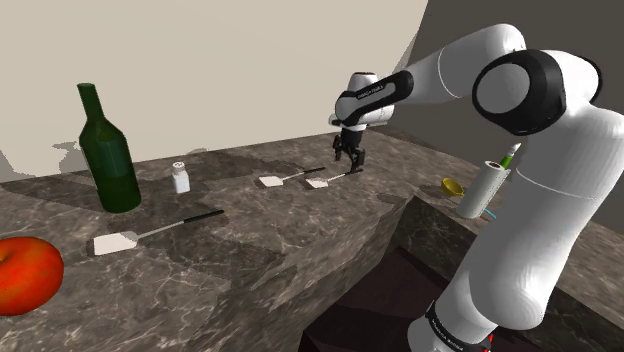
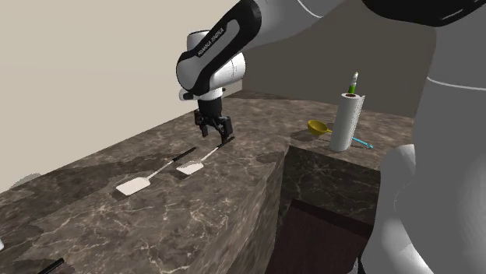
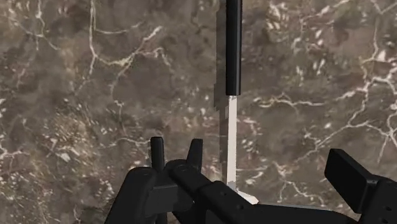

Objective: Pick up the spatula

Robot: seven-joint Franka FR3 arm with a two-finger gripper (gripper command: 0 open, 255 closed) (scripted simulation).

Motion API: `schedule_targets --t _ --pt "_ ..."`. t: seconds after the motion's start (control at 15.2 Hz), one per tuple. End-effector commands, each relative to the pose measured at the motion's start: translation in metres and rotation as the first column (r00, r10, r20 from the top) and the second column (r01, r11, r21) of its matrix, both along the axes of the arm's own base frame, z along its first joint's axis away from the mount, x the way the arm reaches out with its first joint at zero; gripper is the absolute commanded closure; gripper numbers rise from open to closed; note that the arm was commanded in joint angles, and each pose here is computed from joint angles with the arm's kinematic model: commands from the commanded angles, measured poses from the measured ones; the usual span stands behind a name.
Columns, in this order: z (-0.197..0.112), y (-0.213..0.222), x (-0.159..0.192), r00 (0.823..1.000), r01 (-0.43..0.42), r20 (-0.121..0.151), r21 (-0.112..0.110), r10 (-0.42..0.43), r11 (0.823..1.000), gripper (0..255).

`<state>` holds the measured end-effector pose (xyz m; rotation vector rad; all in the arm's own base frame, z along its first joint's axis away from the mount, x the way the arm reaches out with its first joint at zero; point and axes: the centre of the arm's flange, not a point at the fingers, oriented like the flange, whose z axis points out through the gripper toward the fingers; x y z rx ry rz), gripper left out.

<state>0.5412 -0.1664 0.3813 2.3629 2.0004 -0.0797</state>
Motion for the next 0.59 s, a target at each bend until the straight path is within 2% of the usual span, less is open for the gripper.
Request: schedule_targets --t 0.0,0.53 --pt "-0.008 -0.001 0.017 0.999 -0.053 0.000 0.002 0.053 0.999 0" --pt "-0.048 -0.001 0.017 0.999 -0.053 0.000 0.002 0.053 0.999 0"
